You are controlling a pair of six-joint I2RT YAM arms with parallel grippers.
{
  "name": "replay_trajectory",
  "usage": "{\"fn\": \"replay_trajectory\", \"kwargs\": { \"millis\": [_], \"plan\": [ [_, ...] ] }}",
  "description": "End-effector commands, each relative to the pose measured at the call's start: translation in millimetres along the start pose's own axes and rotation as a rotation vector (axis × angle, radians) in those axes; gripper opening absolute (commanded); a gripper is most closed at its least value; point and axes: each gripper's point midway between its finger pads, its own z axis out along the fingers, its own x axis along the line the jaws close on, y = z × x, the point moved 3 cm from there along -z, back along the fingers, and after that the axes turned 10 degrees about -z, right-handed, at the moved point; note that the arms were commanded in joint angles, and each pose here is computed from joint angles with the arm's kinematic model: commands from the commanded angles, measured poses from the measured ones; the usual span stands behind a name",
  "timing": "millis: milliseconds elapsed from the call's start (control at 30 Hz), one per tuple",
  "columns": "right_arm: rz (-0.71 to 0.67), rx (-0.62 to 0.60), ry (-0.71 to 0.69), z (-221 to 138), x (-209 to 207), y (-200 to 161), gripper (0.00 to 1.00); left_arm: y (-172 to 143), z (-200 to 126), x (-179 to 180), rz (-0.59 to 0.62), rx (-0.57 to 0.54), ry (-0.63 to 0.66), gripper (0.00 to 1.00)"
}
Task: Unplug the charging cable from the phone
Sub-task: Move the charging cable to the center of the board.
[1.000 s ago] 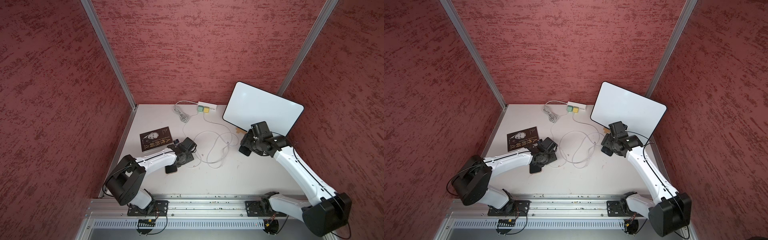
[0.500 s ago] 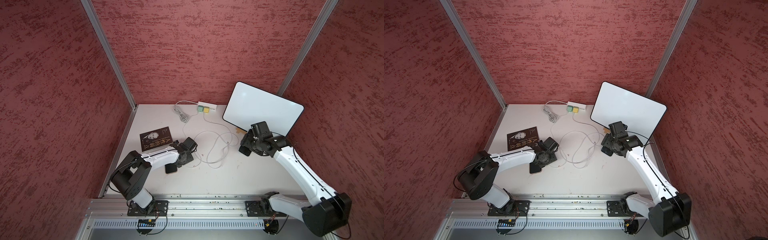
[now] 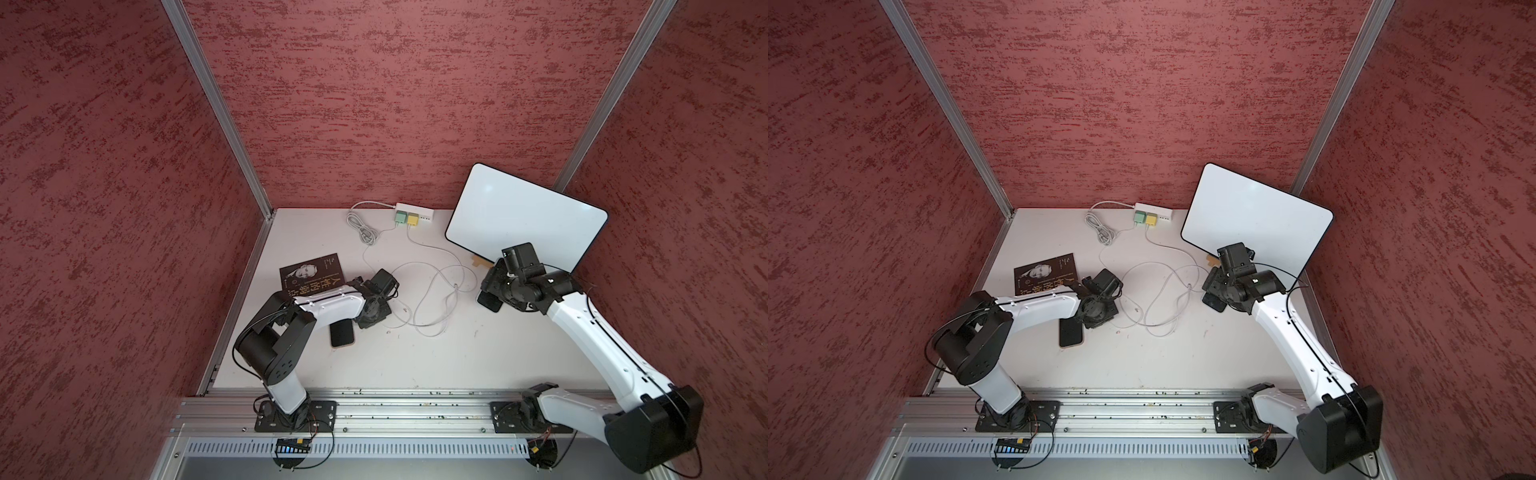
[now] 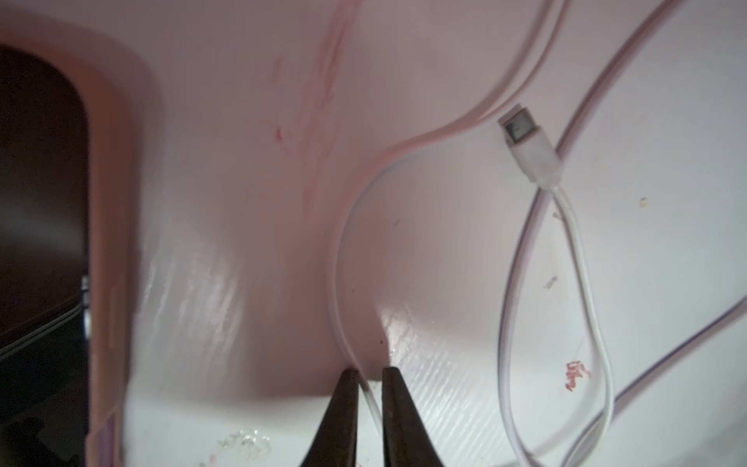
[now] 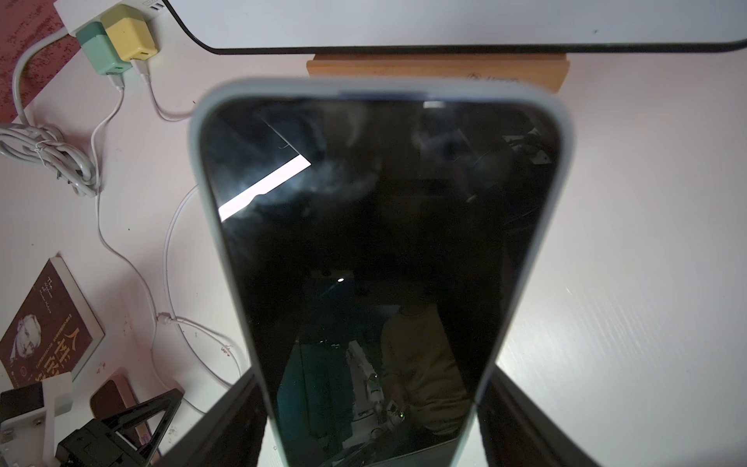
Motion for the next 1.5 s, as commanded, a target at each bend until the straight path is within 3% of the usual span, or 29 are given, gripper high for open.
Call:
{"fn": "replay_trajectory", "kwargs": {
  "millis": [0,433,500,567,700,800,933,1133,1467],
  "plan": [
    [0.006,-0.056,0.036,-7,9,11,0.26,0,2,-29,0.051,0.009,-0.055,0.15],
    [0.012,-0.059,0.026,-14,5,9,0.26,5,29,-108,0.147,0.051,-0.142,0.15],
    [0.009,-0.061,0.021,-15,4,10,0.26,4,27,-111,0.154,0.057,-0.155,0.18],
    [0.005,-0.064,0.020,-16,4,10,0.26,6,20,-113,0.162,0.046,-0.167,0.27],
    [0.004,-0.059,0.028,-14,6,10,0.26,12,1,-104,0.168,-0.003,-0.176,0.47],
    [0.007,-0.050,0.033,-10,7,9,0.26,18,-17,-90,0.174,-0.046,-0.166,0.53],
    [0.010,-0.044,0.036,-5,7,7,0.26,26,-24,-55,0.124,-0.078,-0.112,0.55],
    [0.013,-0.034,0.037,0,8,5,0.26,26,-10,-8,0.019,-0.024,-0.061,0.54],
    [0.015,-0.033,0.029,1,5,3,0.26,18,6,-7,0.001,0.021,-0.080,0.50]
  ]
}}
